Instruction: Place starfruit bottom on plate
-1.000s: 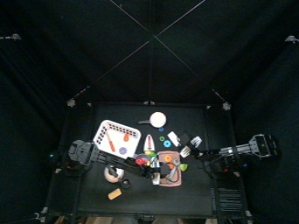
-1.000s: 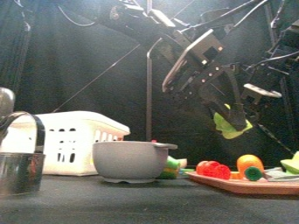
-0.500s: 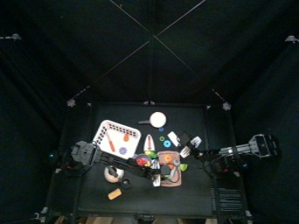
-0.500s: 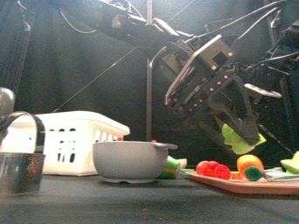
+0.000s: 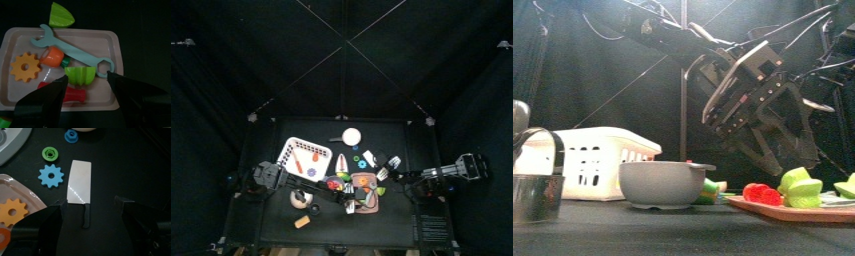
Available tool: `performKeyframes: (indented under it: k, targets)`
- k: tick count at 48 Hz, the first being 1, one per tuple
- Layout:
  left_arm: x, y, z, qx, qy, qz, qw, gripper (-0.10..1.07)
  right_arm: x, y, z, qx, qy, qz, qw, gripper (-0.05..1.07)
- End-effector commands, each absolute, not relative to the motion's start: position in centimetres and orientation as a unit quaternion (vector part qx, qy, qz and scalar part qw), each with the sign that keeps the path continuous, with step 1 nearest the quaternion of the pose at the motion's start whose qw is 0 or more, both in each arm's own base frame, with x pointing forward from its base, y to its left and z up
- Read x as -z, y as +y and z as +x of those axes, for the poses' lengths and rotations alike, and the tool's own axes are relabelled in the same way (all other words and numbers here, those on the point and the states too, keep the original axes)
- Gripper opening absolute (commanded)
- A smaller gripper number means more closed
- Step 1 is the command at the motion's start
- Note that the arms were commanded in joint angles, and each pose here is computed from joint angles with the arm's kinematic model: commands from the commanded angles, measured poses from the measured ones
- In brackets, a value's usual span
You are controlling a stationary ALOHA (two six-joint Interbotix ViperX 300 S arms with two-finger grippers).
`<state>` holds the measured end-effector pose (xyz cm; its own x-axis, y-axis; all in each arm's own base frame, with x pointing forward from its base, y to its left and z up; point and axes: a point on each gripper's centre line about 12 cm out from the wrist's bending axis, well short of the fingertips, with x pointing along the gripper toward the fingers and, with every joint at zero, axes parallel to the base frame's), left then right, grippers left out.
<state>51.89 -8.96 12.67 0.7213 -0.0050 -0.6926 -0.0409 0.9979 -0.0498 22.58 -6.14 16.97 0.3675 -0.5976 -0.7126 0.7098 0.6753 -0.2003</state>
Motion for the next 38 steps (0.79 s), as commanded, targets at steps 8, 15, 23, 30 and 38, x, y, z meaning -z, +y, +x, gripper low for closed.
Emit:
performKeyframes:
  k: [8, 15, 23, 30, 38]
  targets:
    - [-15.0, -8.9, 52.4, -0.011, 0.352, -0.035, 0.935, 0.96, -17.2, -6.1, 22.6, 0.395, 0.394, 0.071, 0.827, 1.04]
    - [-15.2, -8.8, 52.3, -0.015, 0.354, -0.033, 0.934, 0.96, -17.1, -5.9, 22.9, 0.382, 0.392, 0.073, 0.834, 1.04]
    - [-15.0, -8.7, 52.2, -0.019, 0.36, -0.031, 0.932, 0.96, -17.0, -5.5, 23.3, 0.357, 0.388, 0.08, 0.846, 1.04]
    - [-15.1, -8.6, 52.1, -0.02, 0.361, -0.026, 0.932, 0.96, -17.1, -5.3, 23.7, 0.344, 0.383, 0.076, 0.854, 1.04]
    - [-15.5, -8.5, 52.0, -0.023, 0.36, -0.018, 0.932, 0.95, -17.0, -5.0, 23.9, 0.332, 0.382, 0.077, 0.859, 1.04]
